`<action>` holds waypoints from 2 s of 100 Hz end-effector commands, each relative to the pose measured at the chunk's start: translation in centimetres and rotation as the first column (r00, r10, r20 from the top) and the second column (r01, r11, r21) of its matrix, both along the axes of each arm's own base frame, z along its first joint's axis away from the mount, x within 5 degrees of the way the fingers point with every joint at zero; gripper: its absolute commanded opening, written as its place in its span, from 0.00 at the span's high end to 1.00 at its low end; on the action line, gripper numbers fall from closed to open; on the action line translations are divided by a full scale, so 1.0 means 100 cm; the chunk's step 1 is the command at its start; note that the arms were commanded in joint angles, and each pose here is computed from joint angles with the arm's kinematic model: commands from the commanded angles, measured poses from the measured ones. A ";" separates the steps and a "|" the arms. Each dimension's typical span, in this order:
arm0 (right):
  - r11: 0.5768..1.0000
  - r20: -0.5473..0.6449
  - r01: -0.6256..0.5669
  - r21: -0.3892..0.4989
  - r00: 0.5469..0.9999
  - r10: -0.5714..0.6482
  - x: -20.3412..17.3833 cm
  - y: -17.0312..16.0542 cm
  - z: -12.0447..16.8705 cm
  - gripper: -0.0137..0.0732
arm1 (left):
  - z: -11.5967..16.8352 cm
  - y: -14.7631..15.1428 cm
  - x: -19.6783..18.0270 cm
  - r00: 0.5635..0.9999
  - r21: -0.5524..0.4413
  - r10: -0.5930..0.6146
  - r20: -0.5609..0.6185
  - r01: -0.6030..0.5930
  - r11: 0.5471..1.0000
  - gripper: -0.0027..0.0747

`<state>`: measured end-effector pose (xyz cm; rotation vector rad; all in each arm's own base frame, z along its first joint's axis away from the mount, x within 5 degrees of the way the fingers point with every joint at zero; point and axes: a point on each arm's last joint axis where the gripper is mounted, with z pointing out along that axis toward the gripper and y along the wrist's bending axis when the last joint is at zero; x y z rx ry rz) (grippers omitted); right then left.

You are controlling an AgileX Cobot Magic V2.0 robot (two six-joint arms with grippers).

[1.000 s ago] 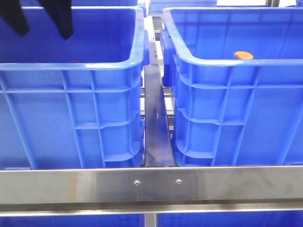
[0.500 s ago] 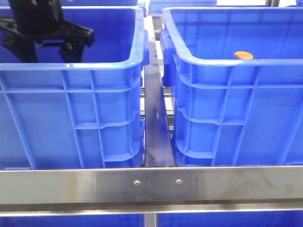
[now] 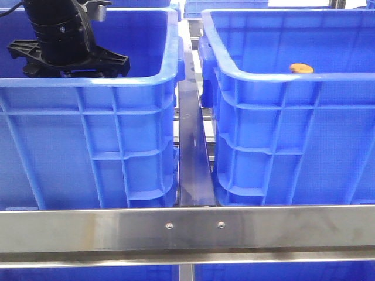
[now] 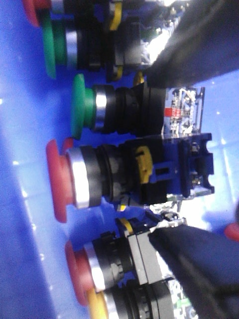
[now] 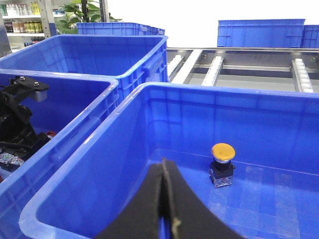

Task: Pick red and yellow buttons and place in box
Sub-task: 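Close the left gripper on a red push-button switch, then lift the red button with the left gripper toward the gap between bins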

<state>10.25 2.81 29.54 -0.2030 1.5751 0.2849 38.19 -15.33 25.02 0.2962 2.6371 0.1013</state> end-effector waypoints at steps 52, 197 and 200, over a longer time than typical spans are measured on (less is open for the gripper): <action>0.999 0.030 -0.018 0.034 0.999 0.017 -0.001 0.001 0.010 0.91 | 0.035 0.000 -0.004 0.995 -0.037 0.000 0.100 0.004 0.999 0.72; 0.999 0.030 -0.023 0.043 0.999 0.021 -0.001 0.002 0.010 0.91 | 0.152 -0.040 -0.123 0.672 -0.599 -0.693 0.261 0.676 0.430 0.72; 0.999 0.031 -0.024 0.044 0.999 0.022 -0.001 0.002 0.010 0.91 | 0.152 -0.041 -0.125 0.668 -0.614 -0.698 0.258 0.671 0.415 0.72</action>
